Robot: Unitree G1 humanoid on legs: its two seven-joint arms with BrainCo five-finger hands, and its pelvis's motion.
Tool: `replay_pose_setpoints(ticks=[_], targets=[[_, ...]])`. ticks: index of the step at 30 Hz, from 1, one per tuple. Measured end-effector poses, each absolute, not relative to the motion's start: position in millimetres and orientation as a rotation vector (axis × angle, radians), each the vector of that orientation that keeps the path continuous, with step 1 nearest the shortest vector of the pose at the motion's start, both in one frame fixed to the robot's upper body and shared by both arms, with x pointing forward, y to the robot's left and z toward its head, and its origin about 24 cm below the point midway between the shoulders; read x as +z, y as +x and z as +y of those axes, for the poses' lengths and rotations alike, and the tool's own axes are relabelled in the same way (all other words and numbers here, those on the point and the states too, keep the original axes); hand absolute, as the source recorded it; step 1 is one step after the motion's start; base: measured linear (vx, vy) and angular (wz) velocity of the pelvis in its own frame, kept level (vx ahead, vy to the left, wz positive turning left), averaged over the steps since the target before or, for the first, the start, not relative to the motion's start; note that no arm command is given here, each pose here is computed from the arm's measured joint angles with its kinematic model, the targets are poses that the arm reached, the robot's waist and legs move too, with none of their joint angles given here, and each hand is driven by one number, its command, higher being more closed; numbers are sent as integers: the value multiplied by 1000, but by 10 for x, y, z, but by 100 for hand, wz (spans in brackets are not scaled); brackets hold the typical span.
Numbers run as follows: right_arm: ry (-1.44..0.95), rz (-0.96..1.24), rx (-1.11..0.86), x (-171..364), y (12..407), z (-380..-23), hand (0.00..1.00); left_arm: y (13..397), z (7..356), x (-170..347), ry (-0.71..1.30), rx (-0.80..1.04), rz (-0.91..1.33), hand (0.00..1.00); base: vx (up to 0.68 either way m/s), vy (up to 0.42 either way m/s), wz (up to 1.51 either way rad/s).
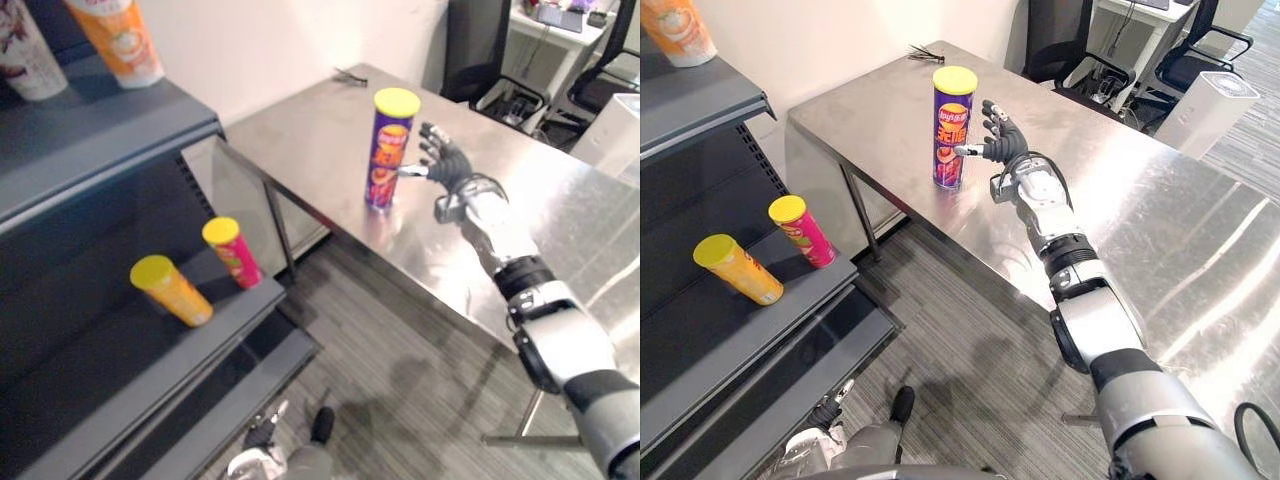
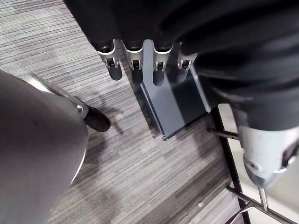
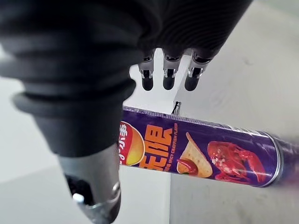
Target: Put the gum and the chips on the shelf.
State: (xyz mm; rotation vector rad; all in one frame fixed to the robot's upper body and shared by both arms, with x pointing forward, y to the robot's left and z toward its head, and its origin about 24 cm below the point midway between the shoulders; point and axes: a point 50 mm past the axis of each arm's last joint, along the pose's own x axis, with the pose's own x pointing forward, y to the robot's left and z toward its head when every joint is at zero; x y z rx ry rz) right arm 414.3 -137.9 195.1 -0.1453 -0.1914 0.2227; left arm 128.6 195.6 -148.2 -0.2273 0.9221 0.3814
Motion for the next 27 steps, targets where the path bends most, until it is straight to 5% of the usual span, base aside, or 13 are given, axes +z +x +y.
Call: replay_pose_setpoints(ticks=[27], targets=[[-84, -177, 135, 2006, 4196, -1529, 0, 1335, 1961, -1464, -227, 366, 908, 0, -2, -7, 6]])
